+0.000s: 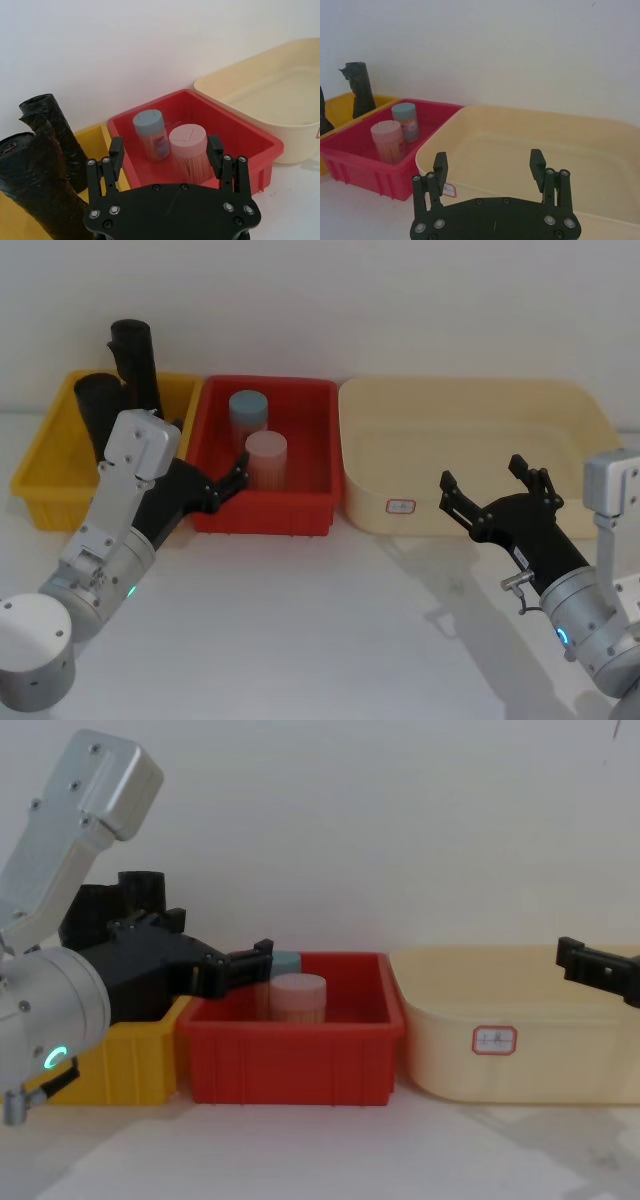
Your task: Pick up the garbage bag with the one hand and transfer it to the other hand.
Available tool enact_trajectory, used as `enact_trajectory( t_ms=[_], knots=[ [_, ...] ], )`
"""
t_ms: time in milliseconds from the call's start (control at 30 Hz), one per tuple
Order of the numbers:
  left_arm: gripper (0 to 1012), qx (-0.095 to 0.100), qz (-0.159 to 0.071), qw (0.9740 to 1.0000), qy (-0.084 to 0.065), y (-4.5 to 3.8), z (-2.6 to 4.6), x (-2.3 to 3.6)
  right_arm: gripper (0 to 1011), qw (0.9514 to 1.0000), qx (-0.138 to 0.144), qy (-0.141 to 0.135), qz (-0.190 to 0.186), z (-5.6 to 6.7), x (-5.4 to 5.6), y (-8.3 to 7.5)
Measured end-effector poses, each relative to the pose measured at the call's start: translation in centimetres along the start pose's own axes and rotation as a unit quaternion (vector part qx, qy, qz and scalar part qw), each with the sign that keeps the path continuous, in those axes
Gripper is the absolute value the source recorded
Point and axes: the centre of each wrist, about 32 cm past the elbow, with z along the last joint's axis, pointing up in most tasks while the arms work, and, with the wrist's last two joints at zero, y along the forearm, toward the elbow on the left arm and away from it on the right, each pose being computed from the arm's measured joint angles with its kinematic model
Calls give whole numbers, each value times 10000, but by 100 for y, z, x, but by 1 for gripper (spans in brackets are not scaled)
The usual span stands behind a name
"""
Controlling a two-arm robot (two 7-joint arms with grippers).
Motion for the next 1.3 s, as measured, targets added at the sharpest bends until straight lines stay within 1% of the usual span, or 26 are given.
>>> enact_trajectory(
  t_ms=[133,300,333,367,433,467,567,633,733,767,833,967,1000,1067,1167,1300],
  knots=[
    [1001,2,0,10000,1,2,-2,0,1000,10000,0,0,0,0,0,0],
    [1002,5,6,10000,-22,40,-8,14,1000,10000,0,0,0,0,0,0],
    [1001,4,11,10000,-31,65,-11,22,1000,10000,0,0,0,0,0,0],
    [1001,1,11,10000,-33,68,-11,23,1000,10000,0,0,0,0,0,0],
    [1001,1,20,10000,-44,100,-16,35,1000,10000,0,0,0,0,0,0],
    [1002,1,30,10000,-52,130,-20,45,1000,10000,0,0,0,0,0,0],
    [1001,5,46,10000,-63,173,-29,60,1000,10000,0,0,0,0,0,0],
    [1001,24,90,9999,-73,236,-44,83,1000,10000,0,0,0,0,0,0],
    [1001,39,141,9999,-78,283,-56,105,1000,10000,0,0,0,0,0,0],
    [1001,53,186,9998,-82,320,-65,128,1000,10000,0,0,0,0,0,0],
    [1002,62,230,9997,-77,351,-73,150,1000,10000,0,0,0,0,0,0],
    [1001,99,378,9992,-41,442,-95,220,1000,10000,0,0,0,0,0,0],
    [1001,99,378,9992,-41,442,-95,220,1000,10000,0,0,0,0,0,0],
    [1001,131,494,9987,6,497,-109,265,1000,10000,0,0,0,0,0,0],
    [1001,154,583,9982,49,532,-118,296,1000,10000,0,0,0,0,0,0],
    [1001,229,763,9967,135,594,-137,357,1000,10000,0,0,0,0,0,0]
  ],
)
